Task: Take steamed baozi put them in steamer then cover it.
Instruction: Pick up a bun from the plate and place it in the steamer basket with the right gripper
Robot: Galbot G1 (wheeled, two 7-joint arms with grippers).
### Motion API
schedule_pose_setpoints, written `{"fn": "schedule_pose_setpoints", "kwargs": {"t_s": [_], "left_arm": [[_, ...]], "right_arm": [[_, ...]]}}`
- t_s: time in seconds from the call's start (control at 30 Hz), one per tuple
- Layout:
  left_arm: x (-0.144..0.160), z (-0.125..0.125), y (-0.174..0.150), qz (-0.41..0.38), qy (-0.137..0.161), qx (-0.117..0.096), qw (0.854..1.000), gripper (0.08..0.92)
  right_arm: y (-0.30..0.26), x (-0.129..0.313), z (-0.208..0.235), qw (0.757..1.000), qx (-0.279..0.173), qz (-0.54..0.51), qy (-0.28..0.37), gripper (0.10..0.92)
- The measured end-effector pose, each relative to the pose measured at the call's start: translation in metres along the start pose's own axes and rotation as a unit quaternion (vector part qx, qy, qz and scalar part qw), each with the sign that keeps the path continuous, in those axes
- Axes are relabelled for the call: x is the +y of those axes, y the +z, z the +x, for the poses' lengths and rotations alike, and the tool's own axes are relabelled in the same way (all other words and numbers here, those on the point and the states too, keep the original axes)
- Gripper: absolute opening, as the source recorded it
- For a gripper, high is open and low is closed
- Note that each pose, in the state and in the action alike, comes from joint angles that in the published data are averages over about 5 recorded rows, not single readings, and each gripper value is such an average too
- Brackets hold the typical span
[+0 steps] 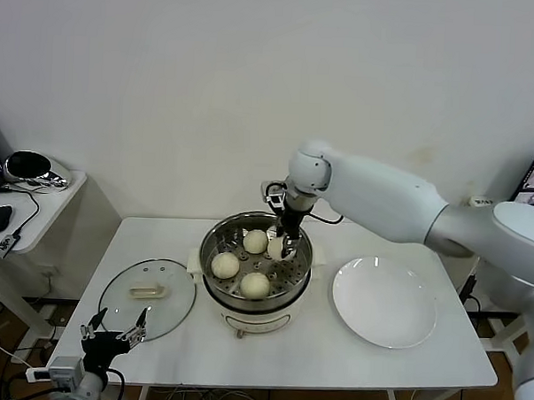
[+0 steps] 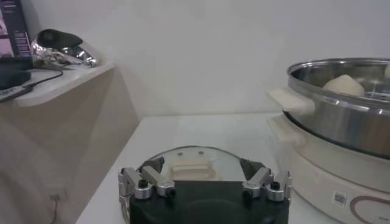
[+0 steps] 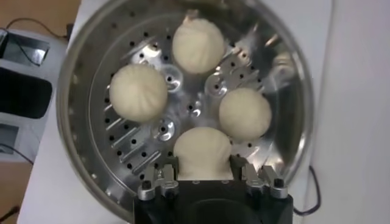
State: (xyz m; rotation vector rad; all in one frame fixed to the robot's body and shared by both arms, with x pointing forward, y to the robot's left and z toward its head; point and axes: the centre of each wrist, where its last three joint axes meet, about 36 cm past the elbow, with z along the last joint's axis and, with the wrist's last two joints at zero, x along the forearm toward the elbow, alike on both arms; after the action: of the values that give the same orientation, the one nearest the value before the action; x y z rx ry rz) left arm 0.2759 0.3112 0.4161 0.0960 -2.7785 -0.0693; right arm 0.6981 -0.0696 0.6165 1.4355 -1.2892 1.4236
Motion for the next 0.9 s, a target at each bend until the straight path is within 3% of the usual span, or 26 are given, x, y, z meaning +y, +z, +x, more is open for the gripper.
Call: {"fn": "schedule_pose_setpoints", "kwargs": {"t_s": [0.47,0.77,0.9], "left_arm": [[-0.001,0.0,0.001,0.002,0.001,0.002,1.0,0.823],[-0.002,-0.001,0.002,0.003,0.0,0.003,1.0,0.823],[-0.002,-0.001,0.003,0.004,-0.001,0.004,1.0,0.823]], "right_arm": [[0.002,0.004,-0.019,1.0,0.016,-0.001,-0.006,0.547],[0.008,0.005,-0.007,1.0,0.004,-0.007,-0.002,0.774],[0.017,0.008,0.008,1.0,-0.007,-0.011,0.002,0.818]]}}
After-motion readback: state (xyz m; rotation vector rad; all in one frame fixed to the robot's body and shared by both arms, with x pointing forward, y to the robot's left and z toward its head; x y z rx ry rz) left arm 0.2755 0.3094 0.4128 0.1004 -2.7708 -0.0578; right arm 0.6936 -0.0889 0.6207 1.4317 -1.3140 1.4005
